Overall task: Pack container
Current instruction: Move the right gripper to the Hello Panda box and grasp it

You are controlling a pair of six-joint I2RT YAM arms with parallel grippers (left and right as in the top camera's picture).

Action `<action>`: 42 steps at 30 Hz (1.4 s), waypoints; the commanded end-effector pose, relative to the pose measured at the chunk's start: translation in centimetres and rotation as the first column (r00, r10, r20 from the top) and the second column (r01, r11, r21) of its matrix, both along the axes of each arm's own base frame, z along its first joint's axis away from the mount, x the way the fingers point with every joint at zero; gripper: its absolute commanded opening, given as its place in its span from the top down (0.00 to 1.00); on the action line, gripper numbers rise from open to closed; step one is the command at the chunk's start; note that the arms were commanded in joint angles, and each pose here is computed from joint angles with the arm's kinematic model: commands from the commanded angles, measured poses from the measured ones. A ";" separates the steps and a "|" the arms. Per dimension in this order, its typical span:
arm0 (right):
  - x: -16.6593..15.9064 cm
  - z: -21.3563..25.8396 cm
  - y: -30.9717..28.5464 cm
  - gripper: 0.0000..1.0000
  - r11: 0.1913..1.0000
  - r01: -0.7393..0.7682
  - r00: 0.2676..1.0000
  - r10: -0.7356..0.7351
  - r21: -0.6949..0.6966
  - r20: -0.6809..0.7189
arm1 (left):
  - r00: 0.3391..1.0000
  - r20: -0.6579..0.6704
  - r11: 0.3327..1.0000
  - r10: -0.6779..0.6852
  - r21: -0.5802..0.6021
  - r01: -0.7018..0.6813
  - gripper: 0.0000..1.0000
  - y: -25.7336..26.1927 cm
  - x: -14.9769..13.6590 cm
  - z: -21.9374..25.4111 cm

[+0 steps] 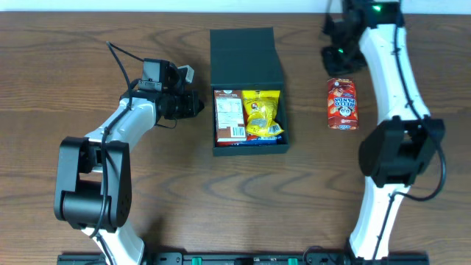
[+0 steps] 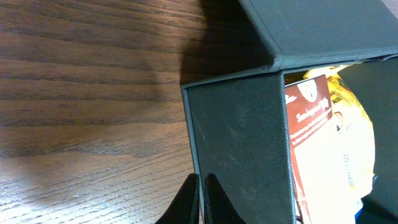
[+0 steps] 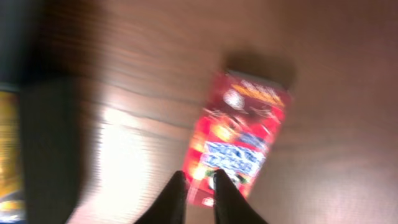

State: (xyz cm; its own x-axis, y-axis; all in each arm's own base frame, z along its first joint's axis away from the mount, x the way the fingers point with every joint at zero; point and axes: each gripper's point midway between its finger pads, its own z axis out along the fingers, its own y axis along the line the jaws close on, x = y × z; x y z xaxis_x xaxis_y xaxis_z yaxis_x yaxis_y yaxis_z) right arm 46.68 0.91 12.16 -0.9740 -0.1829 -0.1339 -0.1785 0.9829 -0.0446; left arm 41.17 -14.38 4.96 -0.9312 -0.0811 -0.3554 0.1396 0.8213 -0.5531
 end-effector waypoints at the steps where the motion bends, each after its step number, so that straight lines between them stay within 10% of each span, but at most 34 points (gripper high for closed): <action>1: -1.5 -3.8 -2.7 0.42 0.998 0.056 0.993 -0.060 -0.035 -0.100 | 1.000 0.006 0.999 0.011 0.034 -0.012 0.94 0.5 0.6 -0.5; 2: -2.1 -4.9 -3.5 0.05 0.997 0.074 0.989 -0.078 -0.035 -0.126 | 1.000 0.007 0.999 0.013 0.037 -0.013 0.94 0.5 0.6 -0.5; 3: -2.4 -5.5 -3.8 0.01 0.996 0.081 0.987 -0.085 -0.036 -0.139 | 1.000 0.006 0.999 0.013 0.037 -0.013 0.94 0.5 0.6 -0.5; 20: -4.1 -12.6 -4.1 0.01 0.990 0.136 0.978 -0.139 -0.033 -0.157 | 1.000 0.006 0.999 0.013 0.036 -0.013 0.94 0.5 0.6 -0.5; 29: -3.8 -12.6 -3.3 0.23 0.984 0.175 0.974 -0.171 0.012 -0.151 | 1.000 0.006 0.999 0.013 0.036 -0.013 0.94 0.5 0.6 -0.5; 42: -0.9 -3.1 1.6 0.29 0.991 0.112 0.991 -0.106 0.071 -0.082 | 1.000 0.007 0.999 0.013 0.037 -0.013 0.94 0.5 0.6 -0.5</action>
